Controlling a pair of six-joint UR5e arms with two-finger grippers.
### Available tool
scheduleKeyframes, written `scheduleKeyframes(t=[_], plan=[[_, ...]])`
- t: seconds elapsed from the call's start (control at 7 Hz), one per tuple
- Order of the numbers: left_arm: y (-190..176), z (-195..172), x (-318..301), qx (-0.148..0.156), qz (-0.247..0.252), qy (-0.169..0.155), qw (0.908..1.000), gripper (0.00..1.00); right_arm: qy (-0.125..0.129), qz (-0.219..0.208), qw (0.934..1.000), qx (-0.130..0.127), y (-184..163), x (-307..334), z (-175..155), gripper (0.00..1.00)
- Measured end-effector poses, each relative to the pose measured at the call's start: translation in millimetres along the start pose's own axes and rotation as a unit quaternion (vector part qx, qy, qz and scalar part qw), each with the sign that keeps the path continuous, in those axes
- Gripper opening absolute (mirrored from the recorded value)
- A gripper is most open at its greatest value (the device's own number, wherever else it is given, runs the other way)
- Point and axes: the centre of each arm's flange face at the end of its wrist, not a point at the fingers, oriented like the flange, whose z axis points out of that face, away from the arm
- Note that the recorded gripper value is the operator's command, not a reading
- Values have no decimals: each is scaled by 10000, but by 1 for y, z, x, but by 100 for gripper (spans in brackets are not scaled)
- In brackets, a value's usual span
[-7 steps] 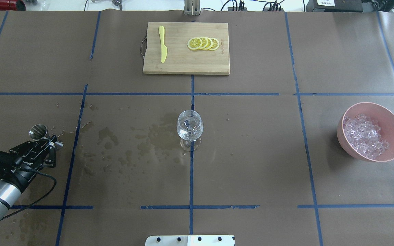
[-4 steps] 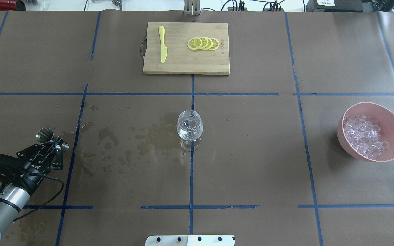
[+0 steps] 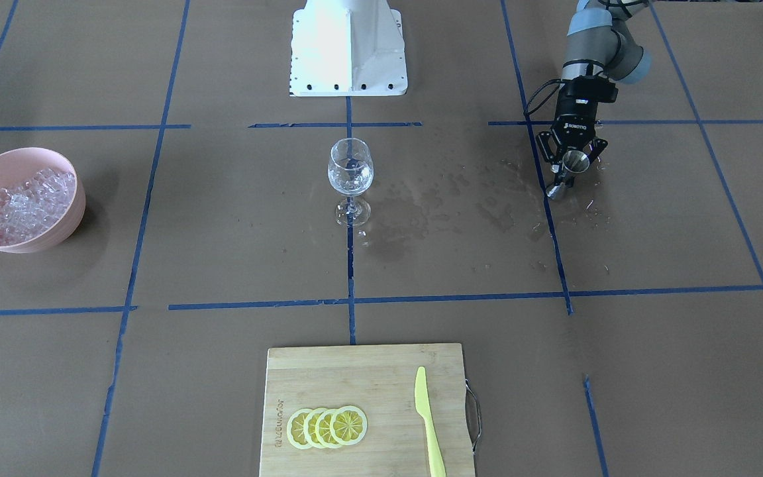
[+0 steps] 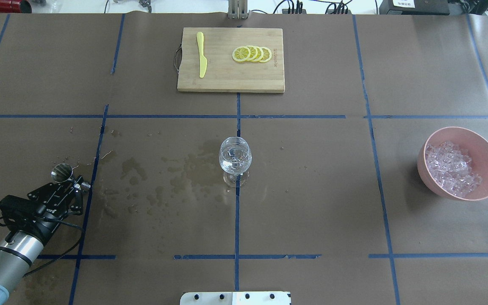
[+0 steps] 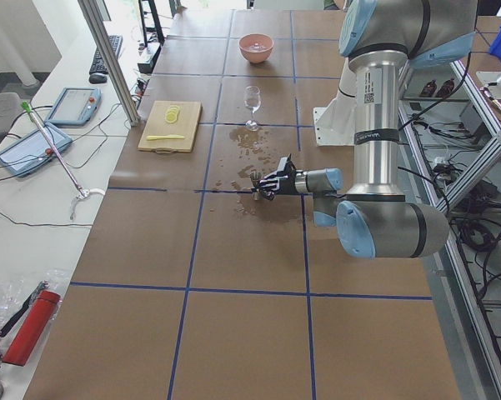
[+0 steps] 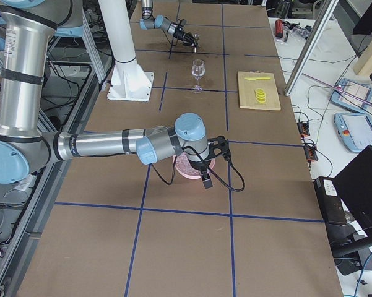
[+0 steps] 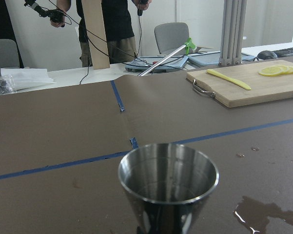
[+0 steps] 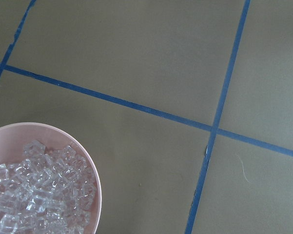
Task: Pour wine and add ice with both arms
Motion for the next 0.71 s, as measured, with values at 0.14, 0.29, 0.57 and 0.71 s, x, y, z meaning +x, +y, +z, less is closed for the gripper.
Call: scheduleKeyframes(t=[0.14, 0.29, 0.57, 0.71], plan=[[3, 0, -1, -18, -73, -1, 10000, 16, 0, 0, 10000, 0, 0, 0, 0, 100], [5, 0, -2, -29, -112, 2, 9999, 28, 0, -1, 10000, 1, 0, 0, 0, 100], [8, -1, -1, -55, -117, 13, 9999, 74, 0, -1, 10000, 1, 0, 0, 0, 100], [8, -1, -1, -55, -124, 19, 9999, 100, 0, -2, 10000, 2, 0, 0, 0, 100]])
